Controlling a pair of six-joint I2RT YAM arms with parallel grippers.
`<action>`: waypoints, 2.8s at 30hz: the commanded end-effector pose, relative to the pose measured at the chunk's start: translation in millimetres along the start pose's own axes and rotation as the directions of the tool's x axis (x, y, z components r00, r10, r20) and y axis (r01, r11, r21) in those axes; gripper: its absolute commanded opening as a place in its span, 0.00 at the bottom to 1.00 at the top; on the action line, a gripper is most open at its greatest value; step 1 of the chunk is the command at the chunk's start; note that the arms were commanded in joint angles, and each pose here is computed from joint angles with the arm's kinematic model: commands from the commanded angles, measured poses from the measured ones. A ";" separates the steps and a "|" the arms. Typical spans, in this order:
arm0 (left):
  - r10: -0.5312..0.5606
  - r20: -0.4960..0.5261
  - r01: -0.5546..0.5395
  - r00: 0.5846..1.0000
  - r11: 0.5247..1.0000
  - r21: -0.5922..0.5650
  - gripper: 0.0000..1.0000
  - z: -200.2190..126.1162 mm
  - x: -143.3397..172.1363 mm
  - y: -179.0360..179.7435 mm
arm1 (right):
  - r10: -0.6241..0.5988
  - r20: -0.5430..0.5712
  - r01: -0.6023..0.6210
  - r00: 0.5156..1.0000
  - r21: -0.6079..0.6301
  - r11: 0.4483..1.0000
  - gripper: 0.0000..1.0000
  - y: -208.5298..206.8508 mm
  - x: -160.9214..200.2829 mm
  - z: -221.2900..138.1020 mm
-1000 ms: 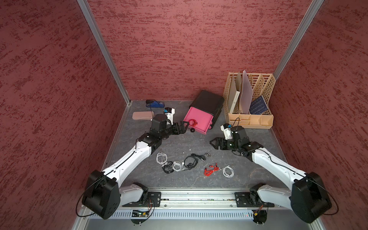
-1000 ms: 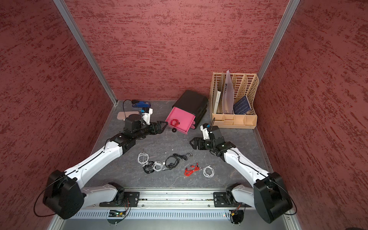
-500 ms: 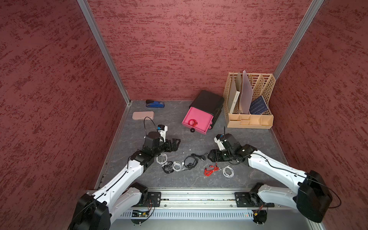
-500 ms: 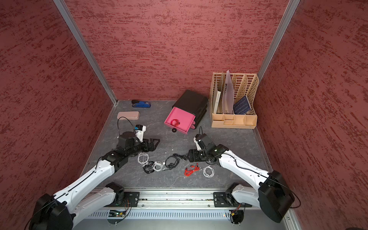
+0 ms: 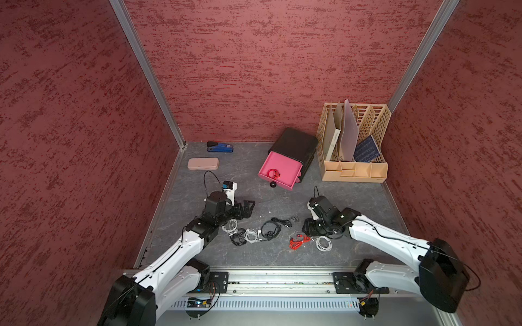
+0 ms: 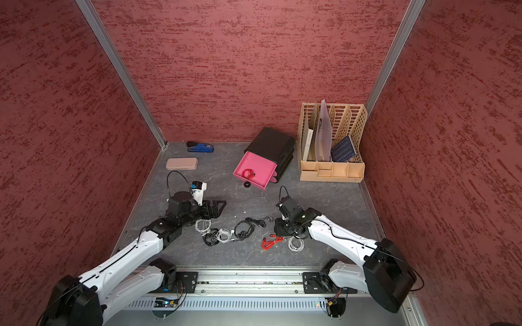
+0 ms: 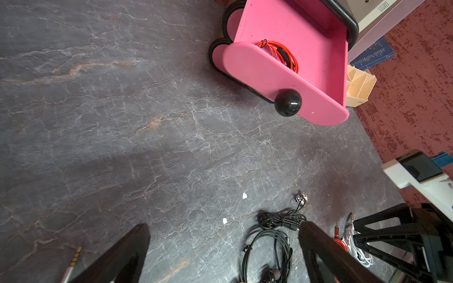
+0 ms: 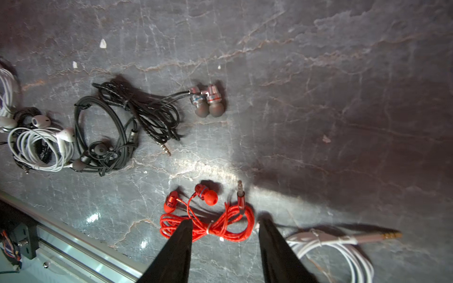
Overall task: Place the wired earphones into the drawer by color
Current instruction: Pick up the wired earphones from the center of the board, then place the wired earphones in the drawer.
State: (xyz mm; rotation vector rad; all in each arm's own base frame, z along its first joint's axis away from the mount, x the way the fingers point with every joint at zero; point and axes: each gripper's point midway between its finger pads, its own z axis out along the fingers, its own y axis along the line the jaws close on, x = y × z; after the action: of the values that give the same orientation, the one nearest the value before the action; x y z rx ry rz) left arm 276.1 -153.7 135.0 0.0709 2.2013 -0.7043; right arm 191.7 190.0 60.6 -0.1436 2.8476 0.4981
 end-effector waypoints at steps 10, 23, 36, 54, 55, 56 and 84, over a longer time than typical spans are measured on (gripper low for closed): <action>0.010 0.022 -0.010 1.000 1.000 0.005 1.00 -0.2 -4.4 -0.1 | -0.022 -0.068 0.023 0.997 0.008 1.000 0.50 3.6 10.5 26.6; 0.009 0.014 -0.009 1.000 1.000 0.002 1.00 1.7 -2.8 0.7 | -0.020 -0.127 0.022 0.992 0.017 1.000 0.31 1.3 23.9 36.5; 0.012 0.021 -0.012 1.000 1.000 -0.004 1.00 -0.1 -4.6 1.2 | -0.028 -0.114 0.029 0.993 0.007 1.000 0.04 3.2 22.1 34.9; 0.012 0.022 -0.012 1.000 1.000 -0.008 1.00 -0.5 -4.7 1.8 | -0.092 0.119 0.097 0.989 -0.041 0.994 0.00 22.4 -18.9 -20.3; 0.012 0.023 -0.012 1.000 1.000 -0.008 1.00 -0.6 -4.8 1.8 | -0.097 0.133 0.104 0.986 -0.044 0.994 0.00 23.7 -21.1 -24.1; 0.013 0.022 -0.013 1.000 1.000 -0.009 1.00 -0.5 -4.6 1.9 | -0.104 0.153 0.113 0.983 -0.049 0.992 0.00 25.7 -24.2 -28.9; 0.012 0.027 -0.012 1.000 1.000 -0.001 1.00 -1.3 -5.2 0.4 | -0.175 0.503 0.243 0.846 -0.072 0.967 0.00 85.1 -116.2 -139.8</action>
State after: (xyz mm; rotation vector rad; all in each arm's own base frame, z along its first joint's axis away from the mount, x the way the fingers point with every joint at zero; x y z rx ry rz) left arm 277.5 -153.6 134.6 0.0691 2.1996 -0.7004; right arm 247.2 223.0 225.2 -0.2977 2.3349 0.6082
